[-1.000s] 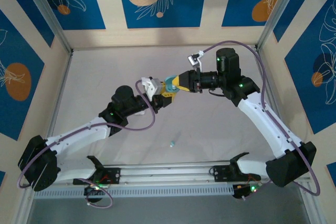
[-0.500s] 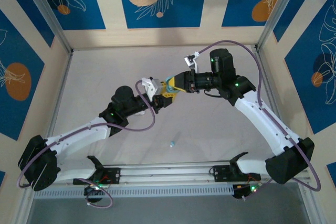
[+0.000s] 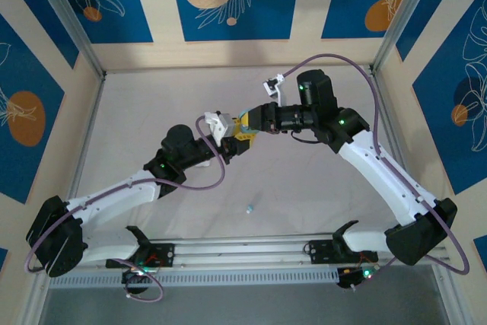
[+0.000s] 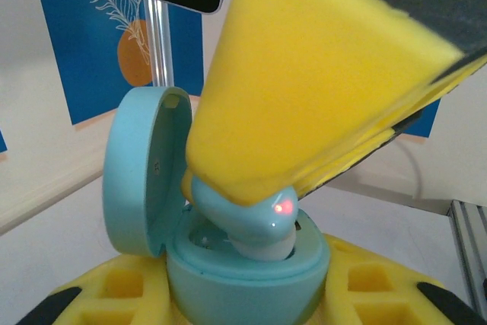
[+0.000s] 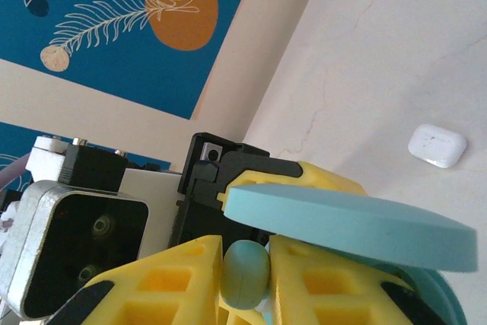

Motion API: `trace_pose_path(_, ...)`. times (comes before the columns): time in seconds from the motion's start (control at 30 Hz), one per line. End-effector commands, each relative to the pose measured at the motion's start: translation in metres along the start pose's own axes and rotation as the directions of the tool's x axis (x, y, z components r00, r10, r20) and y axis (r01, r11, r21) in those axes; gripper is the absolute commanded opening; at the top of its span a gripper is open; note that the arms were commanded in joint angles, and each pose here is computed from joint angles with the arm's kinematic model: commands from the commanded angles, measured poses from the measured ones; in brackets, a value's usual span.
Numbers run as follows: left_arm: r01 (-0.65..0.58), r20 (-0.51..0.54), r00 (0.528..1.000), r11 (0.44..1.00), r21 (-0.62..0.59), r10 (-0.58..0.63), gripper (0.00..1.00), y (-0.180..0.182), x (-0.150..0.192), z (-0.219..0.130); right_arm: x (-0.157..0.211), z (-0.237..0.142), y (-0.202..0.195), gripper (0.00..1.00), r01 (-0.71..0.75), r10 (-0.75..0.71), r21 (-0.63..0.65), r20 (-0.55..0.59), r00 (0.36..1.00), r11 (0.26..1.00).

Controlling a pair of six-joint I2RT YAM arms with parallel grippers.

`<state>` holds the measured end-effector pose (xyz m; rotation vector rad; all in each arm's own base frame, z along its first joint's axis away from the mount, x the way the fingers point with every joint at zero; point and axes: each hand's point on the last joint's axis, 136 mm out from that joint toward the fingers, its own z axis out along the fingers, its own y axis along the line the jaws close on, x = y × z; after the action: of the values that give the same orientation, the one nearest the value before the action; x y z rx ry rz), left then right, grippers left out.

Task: Insert the wireless bluetooth earbuds into the charging case

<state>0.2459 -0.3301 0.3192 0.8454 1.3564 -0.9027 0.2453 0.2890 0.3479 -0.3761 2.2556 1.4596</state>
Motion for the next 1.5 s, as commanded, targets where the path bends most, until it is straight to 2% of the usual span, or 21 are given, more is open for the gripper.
trace_pose_path(0.0, -0.046, 0.165, 0.986, 0.998, 0.036, 0.039, 0.22, -0.013, -0.049, -0.005, 0.007, 0.005, -0.014, 0.24, 0.004, -0.001, 0.077, -0.031, 1.0, 0.997)
trace_pose_path(0.37, -0.046, 0.181, 0.983, 0.999, 0.02, 0.041, 0.22, -0.011, -0.053, -0.005, 0.013, 0.004, -0.011, 0.27, 0.026, -0.018, 0.109, -0.075, 0.997, 0.994)
trace_pose_path(0.97, -0.047, 0.182, 0.982, 0.999, 0.016, 0.043, 0.22, -0.011, -0.055, -0.006, 0.009, -0.002, -0.02, 0.27, 0.019, -0.01, 0.191, -0.049, 0.999, 0.981)
trace_pose_path(1.33, -0.046, 0.183, 0.982, 0.999, 0.017, 0.042, 0.22, -0.011, -0.056, -0.007, 0.008, -0.004, -0.018, 0.29, 0.018, -0.01, 0.193, -0.041, 0.999, 0.981)
trace_pose_path(1.47, -0.047, 0.179, 0.983, 0.999, 0.007, 0.045, 0.22, -0.01, -0.055, -0.008, 0.005, -0.008, -0.013, 0.33, 0.024, -0.02, 0.182, -0.025, 0.999, 0.983)
